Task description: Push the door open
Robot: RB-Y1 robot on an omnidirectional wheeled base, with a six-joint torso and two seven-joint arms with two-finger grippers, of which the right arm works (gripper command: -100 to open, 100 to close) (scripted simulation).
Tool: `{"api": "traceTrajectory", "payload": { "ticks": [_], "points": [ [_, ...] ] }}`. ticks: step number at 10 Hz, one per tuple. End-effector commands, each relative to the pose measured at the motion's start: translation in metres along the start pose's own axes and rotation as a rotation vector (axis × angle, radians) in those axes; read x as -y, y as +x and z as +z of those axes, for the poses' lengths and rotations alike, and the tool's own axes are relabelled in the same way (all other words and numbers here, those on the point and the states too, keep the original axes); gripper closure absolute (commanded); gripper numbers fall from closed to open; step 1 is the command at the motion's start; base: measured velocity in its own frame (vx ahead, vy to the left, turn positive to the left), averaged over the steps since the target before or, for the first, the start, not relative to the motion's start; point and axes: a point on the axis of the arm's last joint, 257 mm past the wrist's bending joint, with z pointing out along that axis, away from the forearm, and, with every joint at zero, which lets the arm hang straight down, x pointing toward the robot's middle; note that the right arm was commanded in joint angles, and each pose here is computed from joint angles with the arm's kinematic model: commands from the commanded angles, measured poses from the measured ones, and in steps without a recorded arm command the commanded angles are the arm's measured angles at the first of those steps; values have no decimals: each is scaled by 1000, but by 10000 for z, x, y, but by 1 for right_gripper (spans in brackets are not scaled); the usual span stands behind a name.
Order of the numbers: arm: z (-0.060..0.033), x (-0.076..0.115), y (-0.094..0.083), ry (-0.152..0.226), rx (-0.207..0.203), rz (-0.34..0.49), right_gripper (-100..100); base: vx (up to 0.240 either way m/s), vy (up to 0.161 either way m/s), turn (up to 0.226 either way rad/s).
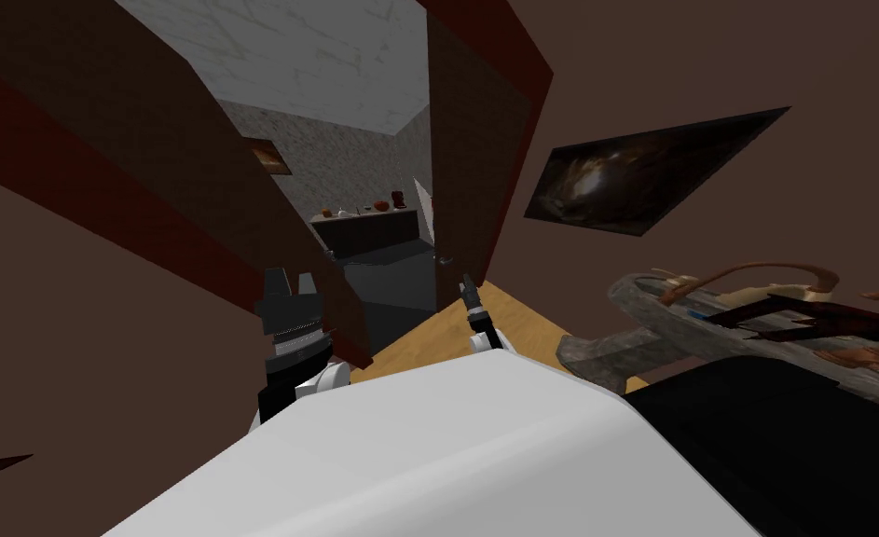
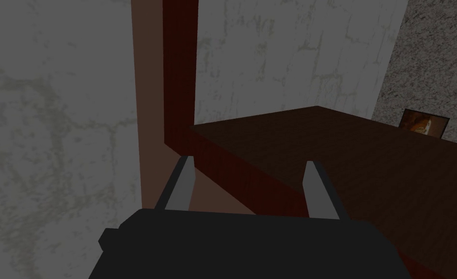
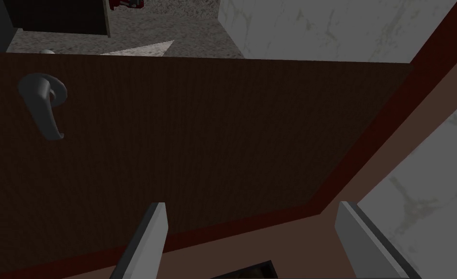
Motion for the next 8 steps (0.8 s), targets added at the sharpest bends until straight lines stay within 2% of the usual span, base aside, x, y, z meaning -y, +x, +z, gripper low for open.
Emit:
{"api": "traceTrajectory", "payload": {
  "ticks": [1, 8],
  "points": [
    [-26, 146, 42, 22, -9, 12, -100, 90, -97, 86],
    [-99, 694, 195, 105, -45, 52, -100, 79, -94, 95]
  ]
}}
